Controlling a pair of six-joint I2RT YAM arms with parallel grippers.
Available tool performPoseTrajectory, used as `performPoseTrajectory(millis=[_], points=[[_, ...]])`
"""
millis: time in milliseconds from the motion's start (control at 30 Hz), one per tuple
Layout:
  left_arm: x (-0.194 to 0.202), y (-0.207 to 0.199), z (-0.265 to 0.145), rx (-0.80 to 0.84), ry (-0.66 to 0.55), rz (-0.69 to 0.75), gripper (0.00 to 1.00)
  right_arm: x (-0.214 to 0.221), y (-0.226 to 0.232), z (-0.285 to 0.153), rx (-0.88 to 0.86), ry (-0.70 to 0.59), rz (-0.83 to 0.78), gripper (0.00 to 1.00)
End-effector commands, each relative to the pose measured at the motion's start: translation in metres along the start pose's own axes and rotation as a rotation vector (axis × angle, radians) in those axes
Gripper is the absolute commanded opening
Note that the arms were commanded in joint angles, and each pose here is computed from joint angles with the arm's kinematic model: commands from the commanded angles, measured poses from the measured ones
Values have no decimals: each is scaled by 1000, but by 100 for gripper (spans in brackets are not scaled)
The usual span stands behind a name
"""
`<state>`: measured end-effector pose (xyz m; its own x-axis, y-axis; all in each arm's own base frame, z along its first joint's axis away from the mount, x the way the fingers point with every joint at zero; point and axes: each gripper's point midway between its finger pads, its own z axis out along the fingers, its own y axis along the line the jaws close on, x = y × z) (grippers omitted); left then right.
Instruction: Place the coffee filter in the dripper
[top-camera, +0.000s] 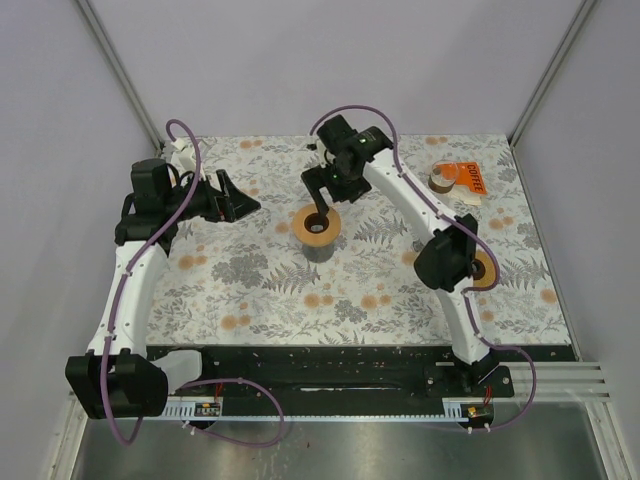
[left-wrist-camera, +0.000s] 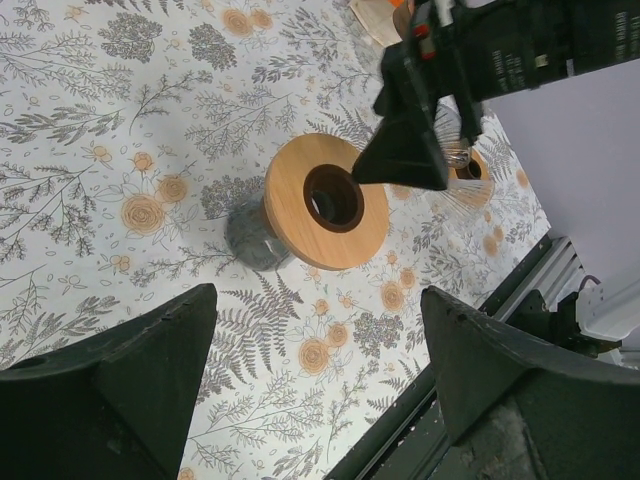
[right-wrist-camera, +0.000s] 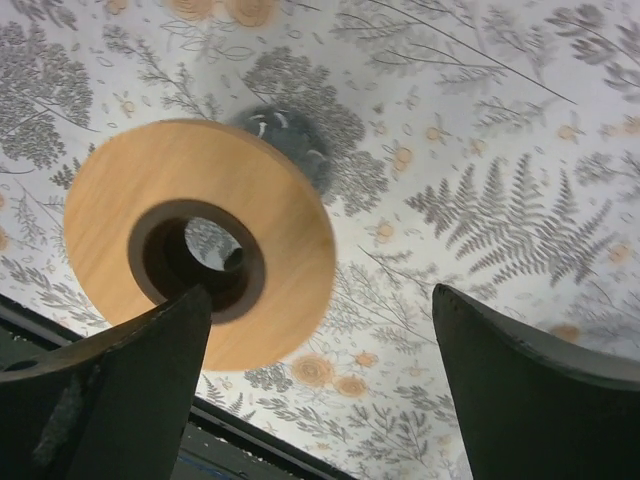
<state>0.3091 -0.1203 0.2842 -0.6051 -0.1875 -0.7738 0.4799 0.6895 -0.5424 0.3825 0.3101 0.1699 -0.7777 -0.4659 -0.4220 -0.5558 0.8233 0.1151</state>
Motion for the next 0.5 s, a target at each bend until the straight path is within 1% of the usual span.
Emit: performPoseTrajectory(millis=[0,67,100,167,200,233,267,400,467], points=[[-10,-6,-6,21,-46,78,86,-20,-49,-92,174,-222,87,99],[-10,-6,-8,12,-53,100,86,-13,-76,-116,237,-297,171,99],[-9,-6,-9,8,-54,109,86,-3,-91,-118,263,-311,221,99],[-9,-4,-11,-7,-65,132,86,11,-119,-132,299,-391,321,99],[-10,-4,-11,-11,-69,141,86,24,-132,-132,315,-401,378,99],[-10,-4,-12,-16,-71,150,86,30,-146,-139,330,-446,429,99],[-11,-5,-13,-14,-74,156,86,43,-158,-141,340,-461,485,99],[-12,-6,-13,-5,-77,161,86,86,-194,-127,342,-475,643,99],[-11,-7,-12,0,-77,154,86,105,-206,-110,344,-433,690,97]])
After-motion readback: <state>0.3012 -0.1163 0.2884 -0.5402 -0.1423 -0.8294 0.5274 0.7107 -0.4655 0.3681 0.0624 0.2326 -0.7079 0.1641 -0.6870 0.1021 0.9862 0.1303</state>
